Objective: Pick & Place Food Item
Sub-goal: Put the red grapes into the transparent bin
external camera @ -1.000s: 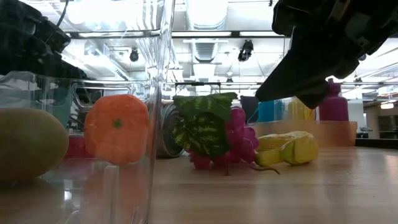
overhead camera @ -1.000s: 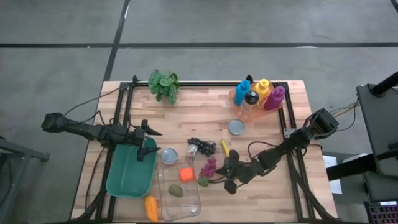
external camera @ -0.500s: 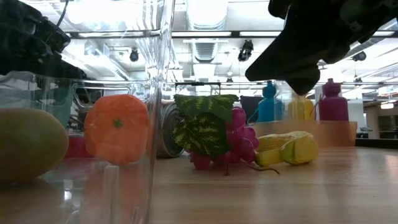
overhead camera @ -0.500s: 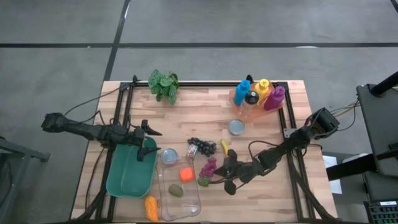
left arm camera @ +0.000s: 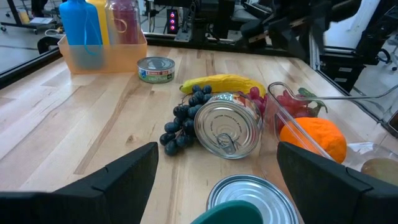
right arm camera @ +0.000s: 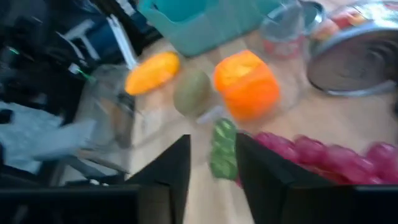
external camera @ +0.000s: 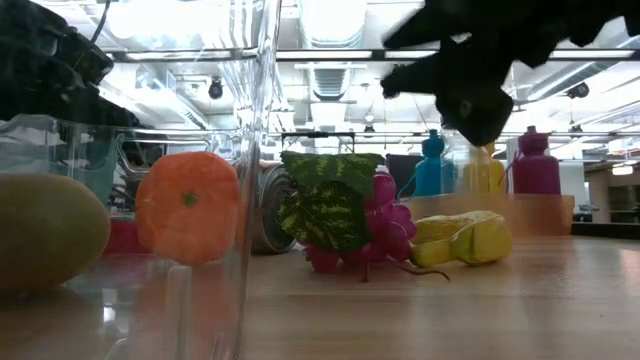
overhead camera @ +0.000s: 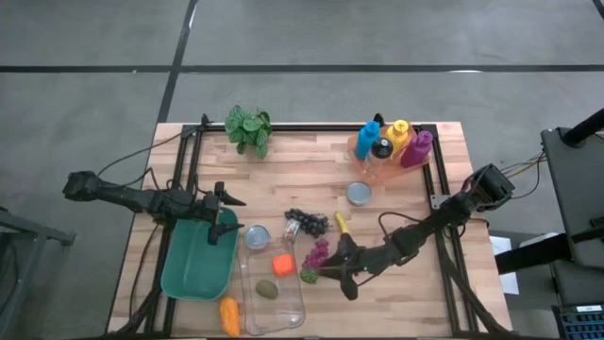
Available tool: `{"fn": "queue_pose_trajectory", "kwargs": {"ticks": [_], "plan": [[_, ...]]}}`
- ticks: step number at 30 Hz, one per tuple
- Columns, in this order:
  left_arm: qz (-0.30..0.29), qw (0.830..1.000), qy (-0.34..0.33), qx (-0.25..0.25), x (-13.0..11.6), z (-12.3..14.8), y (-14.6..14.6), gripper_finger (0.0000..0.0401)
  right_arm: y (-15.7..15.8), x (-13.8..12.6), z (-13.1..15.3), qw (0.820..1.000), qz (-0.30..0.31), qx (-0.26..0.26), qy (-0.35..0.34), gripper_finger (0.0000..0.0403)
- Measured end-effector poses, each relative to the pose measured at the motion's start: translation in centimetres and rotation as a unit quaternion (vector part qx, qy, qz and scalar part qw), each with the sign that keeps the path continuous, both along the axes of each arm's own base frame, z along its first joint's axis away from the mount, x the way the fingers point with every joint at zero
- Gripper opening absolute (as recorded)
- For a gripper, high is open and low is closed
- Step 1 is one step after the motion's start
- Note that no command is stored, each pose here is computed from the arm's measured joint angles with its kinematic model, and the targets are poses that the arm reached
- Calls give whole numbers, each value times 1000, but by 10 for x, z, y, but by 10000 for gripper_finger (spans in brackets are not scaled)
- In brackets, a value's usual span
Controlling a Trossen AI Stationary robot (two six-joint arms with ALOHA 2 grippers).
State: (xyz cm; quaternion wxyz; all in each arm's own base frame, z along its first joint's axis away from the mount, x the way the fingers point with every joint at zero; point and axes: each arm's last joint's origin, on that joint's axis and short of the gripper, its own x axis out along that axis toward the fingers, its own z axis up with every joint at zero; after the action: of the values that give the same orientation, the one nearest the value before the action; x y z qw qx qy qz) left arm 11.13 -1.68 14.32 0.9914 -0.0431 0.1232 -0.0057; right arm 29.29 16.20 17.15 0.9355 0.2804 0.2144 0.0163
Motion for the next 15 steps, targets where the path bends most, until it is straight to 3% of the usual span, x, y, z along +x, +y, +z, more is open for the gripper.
{"fn": "queue_pose_trajectory", "kwargs": {"ticks": [7,15], "plan": [[0,1000,0,0,0,0,0,336,0,15,-23,999,8,49,-7,186],[0,1000,0,0,0,0,0,336,-9,22,-34,998,1,61,7,202]]}}
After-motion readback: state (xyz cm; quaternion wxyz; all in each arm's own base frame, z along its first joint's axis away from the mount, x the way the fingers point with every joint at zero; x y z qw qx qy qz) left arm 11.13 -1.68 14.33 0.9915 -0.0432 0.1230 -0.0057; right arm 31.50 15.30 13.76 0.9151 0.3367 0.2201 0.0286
